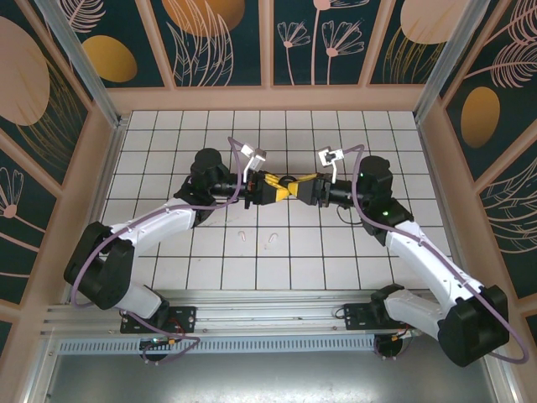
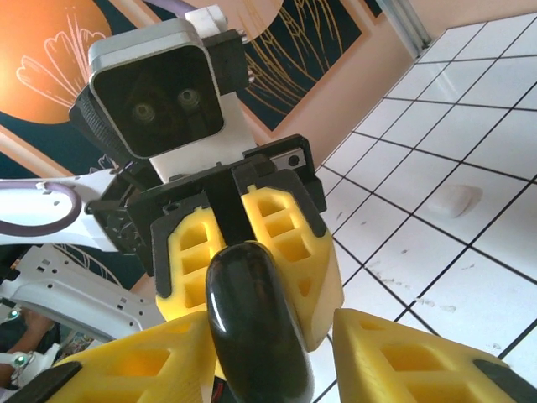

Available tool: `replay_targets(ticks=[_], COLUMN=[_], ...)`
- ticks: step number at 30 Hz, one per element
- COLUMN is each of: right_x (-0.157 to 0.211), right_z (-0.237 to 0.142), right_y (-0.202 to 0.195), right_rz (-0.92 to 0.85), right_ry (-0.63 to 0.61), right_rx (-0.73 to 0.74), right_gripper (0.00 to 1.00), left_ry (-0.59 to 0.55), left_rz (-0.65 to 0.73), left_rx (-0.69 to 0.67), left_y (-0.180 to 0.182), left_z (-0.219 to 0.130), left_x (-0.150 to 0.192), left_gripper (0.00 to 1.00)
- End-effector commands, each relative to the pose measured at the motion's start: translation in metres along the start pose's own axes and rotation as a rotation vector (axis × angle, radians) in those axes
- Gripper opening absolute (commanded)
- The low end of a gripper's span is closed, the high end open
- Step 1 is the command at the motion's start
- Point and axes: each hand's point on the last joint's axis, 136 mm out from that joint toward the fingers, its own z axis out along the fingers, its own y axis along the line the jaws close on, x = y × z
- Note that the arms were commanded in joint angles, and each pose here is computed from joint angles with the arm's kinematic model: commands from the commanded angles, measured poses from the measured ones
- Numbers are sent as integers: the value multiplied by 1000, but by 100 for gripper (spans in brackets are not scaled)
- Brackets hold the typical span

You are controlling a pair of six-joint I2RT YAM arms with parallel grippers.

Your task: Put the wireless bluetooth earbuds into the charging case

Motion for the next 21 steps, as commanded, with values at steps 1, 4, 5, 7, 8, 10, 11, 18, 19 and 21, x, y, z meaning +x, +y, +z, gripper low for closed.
replay_targets(ticks=[1,4,5,7,8,10,11,18,19,21], right_x=[2,-1,-3,-7,-8,-13,-14,-15,-15,-12], right_z=[4,4,4,2,0,-7,-10,-39,-41,-42], right_y=[2,-3,-6,-15,-19,-33,-40,-96,-104,-122], right_rz=[-21,-19,-15,-6,2,32,48,195,212,254], right_ry=[12,1,-7,-30,-41,-72,-79,-123,-124,-105], right_rx=[-25,-2,17,66,88,150,173,364,391,442], right_gripper=[34,24,22,20,19,17,16,16,17,17], left_ry=[-11,-12,-12,-10,-9,-4,-2,12,13,15], left_rz=[67,60,58,57,56,60,61,60,54,49], left_rx=[69,60,53,38,29,11,-3,-312,-374,-503], left_y=[-15,-11,-10,-6,-4,-1,1,50,59,77], left_z=[3,3,3,2,2,1,0,-25,-31,-44], left_x=[-17,-17,-17,-16,-15,-14,-13,-6,-5,-4], left_gripper=[0,5,9,17,21,28,32,51,52,53])
